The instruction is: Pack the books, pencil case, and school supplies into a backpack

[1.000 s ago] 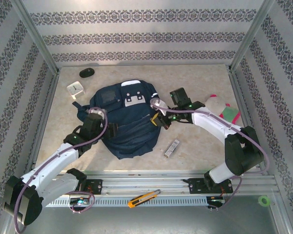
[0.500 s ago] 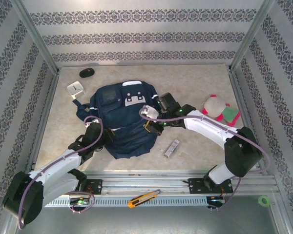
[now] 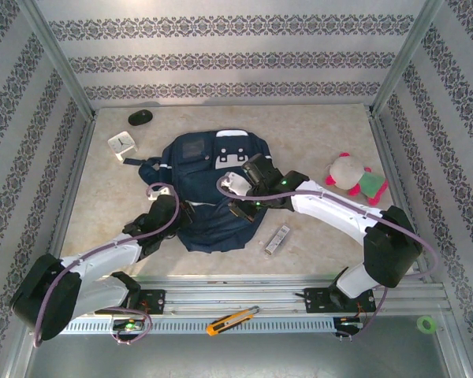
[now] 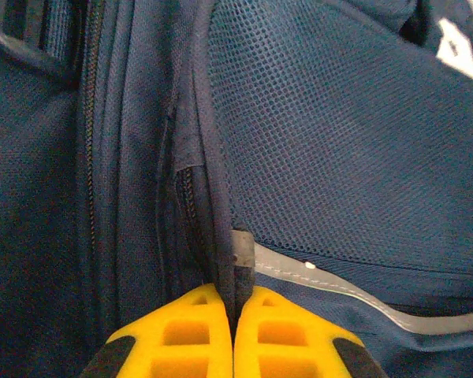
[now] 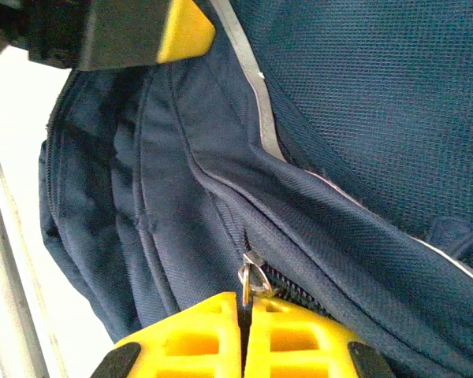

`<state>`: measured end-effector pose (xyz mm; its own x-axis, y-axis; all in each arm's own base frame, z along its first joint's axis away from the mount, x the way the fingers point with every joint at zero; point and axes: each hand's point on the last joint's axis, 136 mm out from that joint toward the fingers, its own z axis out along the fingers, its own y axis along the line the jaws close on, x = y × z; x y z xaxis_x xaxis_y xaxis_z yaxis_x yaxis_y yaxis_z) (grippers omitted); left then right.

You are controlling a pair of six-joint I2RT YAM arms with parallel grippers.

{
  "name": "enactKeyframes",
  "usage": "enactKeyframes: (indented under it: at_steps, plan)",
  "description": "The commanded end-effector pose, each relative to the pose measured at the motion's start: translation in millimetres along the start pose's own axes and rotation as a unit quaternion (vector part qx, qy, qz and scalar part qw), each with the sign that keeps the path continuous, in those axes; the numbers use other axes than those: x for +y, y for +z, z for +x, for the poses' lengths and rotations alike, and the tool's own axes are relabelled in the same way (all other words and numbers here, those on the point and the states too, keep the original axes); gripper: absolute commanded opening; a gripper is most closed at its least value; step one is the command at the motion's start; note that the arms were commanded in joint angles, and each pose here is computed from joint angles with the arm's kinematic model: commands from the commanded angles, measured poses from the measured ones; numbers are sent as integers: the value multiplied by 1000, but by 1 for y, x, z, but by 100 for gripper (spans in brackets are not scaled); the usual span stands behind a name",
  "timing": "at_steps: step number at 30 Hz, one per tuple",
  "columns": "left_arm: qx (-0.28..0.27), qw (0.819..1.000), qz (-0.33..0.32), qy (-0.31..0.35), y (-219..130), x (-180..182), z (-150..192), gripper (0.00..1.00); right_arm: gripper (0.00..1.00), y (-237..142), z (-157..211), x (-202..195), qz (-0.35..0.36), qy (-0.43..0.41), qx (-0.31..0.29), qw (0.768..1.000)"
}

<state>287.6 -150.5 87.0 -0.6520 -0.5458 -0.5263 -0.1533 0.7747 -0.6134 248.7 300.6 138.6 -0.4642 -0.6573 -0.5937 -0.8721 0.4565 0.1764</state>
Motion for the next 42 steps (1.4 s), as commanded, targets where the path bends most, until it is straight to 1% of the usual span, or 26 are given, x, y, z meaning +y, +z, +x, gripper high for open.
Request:
enactKeyframes:
  at_steps: [1, 4, 5, 6, 7, 9, 10, 12, 15, 19, 23, 24, 26, 28, 30, 32, 33, 34, 37, 39, 42]
  plan:
    - [-58, 985, 160, -2, -27, -92, -40, 5, 0, -14, 1, -22, 13, 41, -22, 999]
    - [-59, 987, 149, 2, -31, -83, -36, 5, 0, -32, 9, -70, 77, 76, -21, 994]
    - [-60, 987, 148, 4, -33, -82, -36, 6, 0, -35, 6, -74, 76, 74, -22, 994]
    - [-61, 988, 143, 9, -34, -80, -36, 10, 0, -36, 1, -66, 56, 59, -22, 996]
    - [-63, 989, 136, 16, -36, -79, -37, 15, 0, -36, -3, -58, 40, 50, -24, 998]
    - [-65, 990, 118, 34, -39, -76, -40, 35, 0, -31, -10, -33, -5, 36, -29, 999]
    - [-65, 991, 111, 46, -40, -76, -40, 41, 0, -28, -11, -26, -20, 40, -27, 999]
    - [-59, 990, 98, 77, -42, -75, -40, 47, 0, -19, -9, -9, -58, 56, -15, 997]
    - [-53, 990, 91, 92, -43, -74, -37, 50, 0, -5, -6, 9, -81, 91, 5, 993]
    - [-35, 991, 93, 93, -38, -76, -30, 50, 0, 4, -19, 29, -109, 135, 2, 985]
    - [-25, 991, 88, 101, -33, -79, -24, 50, 0, 10, -34, 30, -100, 205, -13, 974]
    - [-28, 992, 82, 93, -32, -75, -24, 51, 0, 10, -37, 30, -97, 214, -15, 972]
    - [-47, 996, 49, 66, -33, -57, -28, 52, 0, 8, -38, 26, -78, 220, -20, 972]
    - [-63, 996, 35, 59, -37, -47, -31, 56, 0, 5, -35, 16, -56, 231, -26, 971]
    - [-78, 995, 23, 51, -43, -38, -36, 63, 0, -1, -34, 7, -43, 244, -34, 968]
    - [-87, 996, 15, 30, -47, -28, -38, 68, 0, -5, -36, 4, -37, 245, -37, 968]
    - [-90, 996, 5, 14, -49, -20, -38, 67, 0, -6, -38, 5, -36, 244, -39, 968]
    - [-91, 996, -8, -2, -49, -11, -37, 63, 0, -5, -39, 7, -37, 243, -38, 969]
    - [-93, 993, -53, -46, -51, 18, -31, 48, 0, -5, -40, 6, -28, 245, -37, 968]
    - [-88, 991, -76, -60, -50, 32, -25, 38, 0, -4, -39, 4, -23, 246, -36, 968]
    - [-73, 992, -92, -54, -47, 38, -18, 30, 0, -3, -39, 3, -19, 247, -35, 968]
